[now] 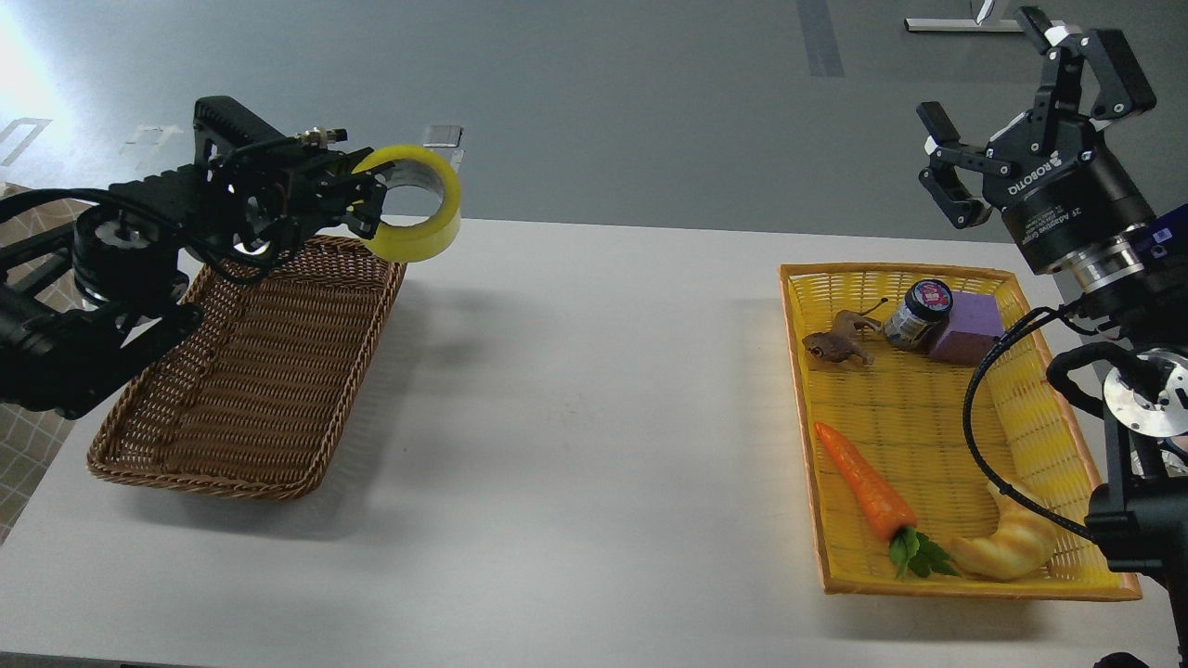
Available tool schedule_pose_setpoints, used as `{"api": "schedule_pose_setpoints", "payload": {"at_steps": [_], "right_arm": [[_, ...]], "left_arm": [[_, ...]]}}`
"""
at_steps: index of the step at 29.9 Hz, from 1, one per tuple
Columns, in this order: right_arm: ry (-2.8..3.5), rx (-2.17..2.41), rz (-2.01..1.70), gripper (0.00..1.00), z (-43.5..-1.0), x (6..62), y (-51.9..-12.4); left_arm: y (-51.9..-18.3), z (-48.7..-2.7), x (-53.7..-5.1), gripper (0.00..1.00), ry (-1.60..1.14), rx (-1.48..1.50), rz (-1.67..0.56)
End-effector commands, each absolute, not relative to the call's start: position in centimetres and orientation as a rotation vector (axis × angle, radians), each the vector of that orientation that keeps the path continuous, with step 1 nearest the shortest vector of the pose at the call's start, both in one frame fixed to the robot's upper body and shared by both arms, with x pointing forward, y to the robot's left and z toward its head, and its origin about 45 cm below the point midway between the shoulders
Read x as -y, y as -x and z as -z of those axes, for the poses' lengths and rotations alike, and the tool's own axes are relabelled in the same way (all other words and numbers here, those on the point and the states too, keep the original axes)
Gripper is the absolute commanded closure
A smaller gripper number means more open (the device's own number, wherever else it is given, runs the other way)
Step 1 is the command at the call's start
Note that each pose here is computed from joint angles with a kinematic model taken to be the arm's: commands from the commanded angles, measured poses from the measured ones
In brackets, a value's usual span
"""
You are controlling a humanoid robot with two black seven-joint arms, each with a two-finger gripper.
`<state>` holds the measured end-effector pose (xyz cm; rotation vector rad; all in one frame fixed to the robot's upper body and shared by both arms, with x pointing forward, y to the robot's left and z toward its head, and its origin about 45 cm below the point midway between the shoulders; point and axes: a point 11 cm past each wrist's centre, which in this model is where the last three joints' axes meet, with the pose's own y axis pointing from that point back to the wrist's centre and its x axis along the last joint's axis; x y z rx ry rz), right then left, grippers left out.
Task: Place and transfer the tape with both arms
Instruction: 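Lift the tape roll and carry it over the wicker basket, then lower the tape roll into the basket and open the left gripper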
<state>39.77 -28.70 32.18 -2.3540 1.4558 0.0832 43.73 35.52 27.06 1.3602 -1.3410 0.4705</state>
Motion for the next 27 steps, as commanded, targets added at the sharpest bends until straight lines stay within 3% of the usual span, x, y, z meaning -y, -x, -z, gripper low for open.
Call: {"api": "schedule_pose_setpoints", "payload": {"at_steps": [1, 11, 18, 27], "right_arm": [[2.358, -1.454, -0.085, 0.00, -32.1, 28.6, -39.7], [2.368, -1.451, -0.097, 0.00, -31.7, 28.4, -39.6], [2.372, -1.447, -0.096, 0.00, -31.8, 28.2, -39.7], [2.375, -1.450, -0.097, 0.00, -31.7, 28.3, -39.7]], "left_arm": [[-42.4, -26.9, -38.8, 0.97, -1.410, 1.293, -0.480], [-37.4, -21.5, -44.6, 0.96, -1.452, 1.098, -0.514], [-36.5, -20.2, -46.6, 0.95, -1.439, 1.011, -0.586], [-34.7, -17.7, -47.6, 0.86, -1.455, 0.965, -0.591]]}}
